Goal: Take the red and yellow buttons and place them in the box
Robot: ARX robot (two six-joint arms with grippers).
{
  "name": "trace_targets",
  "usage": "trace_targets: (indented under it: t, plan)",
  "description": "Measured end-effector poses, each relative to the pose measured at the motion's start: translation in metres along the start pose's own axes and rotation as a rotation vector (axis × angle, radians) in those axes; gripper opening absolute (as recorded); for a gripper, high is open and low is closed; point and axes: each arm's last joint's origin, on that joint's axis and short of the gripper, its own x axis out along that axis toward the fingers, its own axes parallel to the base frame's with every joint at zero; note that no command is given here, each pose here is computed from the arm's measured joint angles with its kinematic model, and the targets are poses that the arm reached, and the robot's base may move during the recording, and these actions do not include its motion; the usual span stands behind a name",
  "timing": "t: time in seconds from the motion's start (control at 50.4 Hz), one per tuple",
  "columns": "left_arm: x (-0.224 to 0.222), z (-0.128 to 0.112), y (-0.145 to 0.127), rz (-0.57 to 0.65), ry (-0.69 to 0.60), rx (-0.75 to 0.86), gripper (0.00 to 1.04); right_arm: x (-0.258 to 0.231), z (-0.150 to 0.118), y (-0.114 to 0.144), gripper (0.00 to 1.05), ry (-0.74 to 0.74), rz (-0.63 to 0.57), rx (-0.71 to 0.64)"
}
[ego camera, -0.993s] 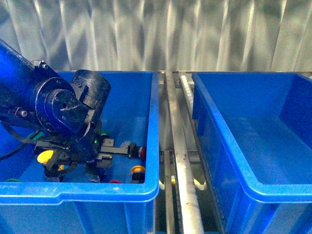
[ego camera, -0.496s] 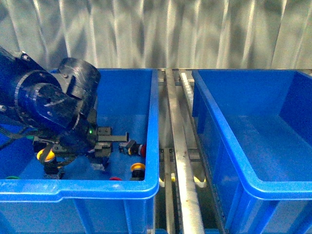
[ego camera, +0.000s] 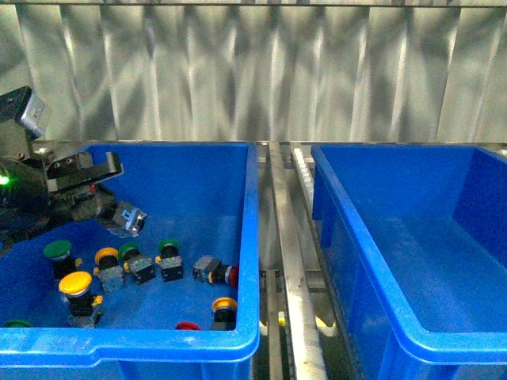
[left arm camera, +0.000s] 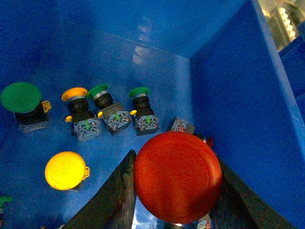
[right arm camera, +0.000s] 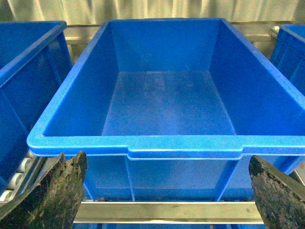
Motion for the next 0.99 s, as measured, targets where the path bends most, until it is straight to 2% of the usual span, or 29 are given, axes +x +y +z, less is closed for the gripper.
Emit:
trace_targets:
  t: [0.119,0.218,0.258,0.318,0.437,0.576,0.735,0.834,0.993]
  plan:
    - [-0.008,-0.006,-0.010,-0.108,-0.007,-0.059,0.34,0.000,0.000,0.000,0.98,0.000,0.000,0.000]
    - [-0.017,-0.010,-0.046,-0.398,-0.020,-0.146,0.34,0.000,0.000,0.000,0.98,0.000,0.000,0.000]
    - [-0.023,-0.010,-0.067,-0.571,-0.016,-0.191,0.34,0.000,0.000,0.000,0.98,0.000,0.000,0.000]
    - [-0.031,-0.010,-0.091,-0.745,0.004,-0.244,0.34,0.000,0.000,0.000,0.98,0.000,0.000,0.000]
    - [-0.041,-0.015,-0.121,-0.951,0.070,-0.279,0.34,0.000,0.000,0.000,0.98,0.000,0.000,0.000]
    - [-0.044,-0.025,-0.140,-1.071,0.103,-0.319,0.34,0.000,0.000,0.000,0.98,0.000,0.000,0.000]
    - [-0.044,-0.034,-0.133,-1.089,0.082,-0.358,0.34,0.000,0.000,0.000,0.98,0.000,0.000,0.000]
    - [-0.043,-0.032,-0.127,-1.091,0.024,-0.376,0.34,0.000,0.000,0.000,0.98,0.000,0.000,0.000]
    - [-0.035,-0.033,-0.122,-1.068,0.018,-0.388,0.34,0.000,0.000,0.000,0.98,0.000,0.000,0.000]
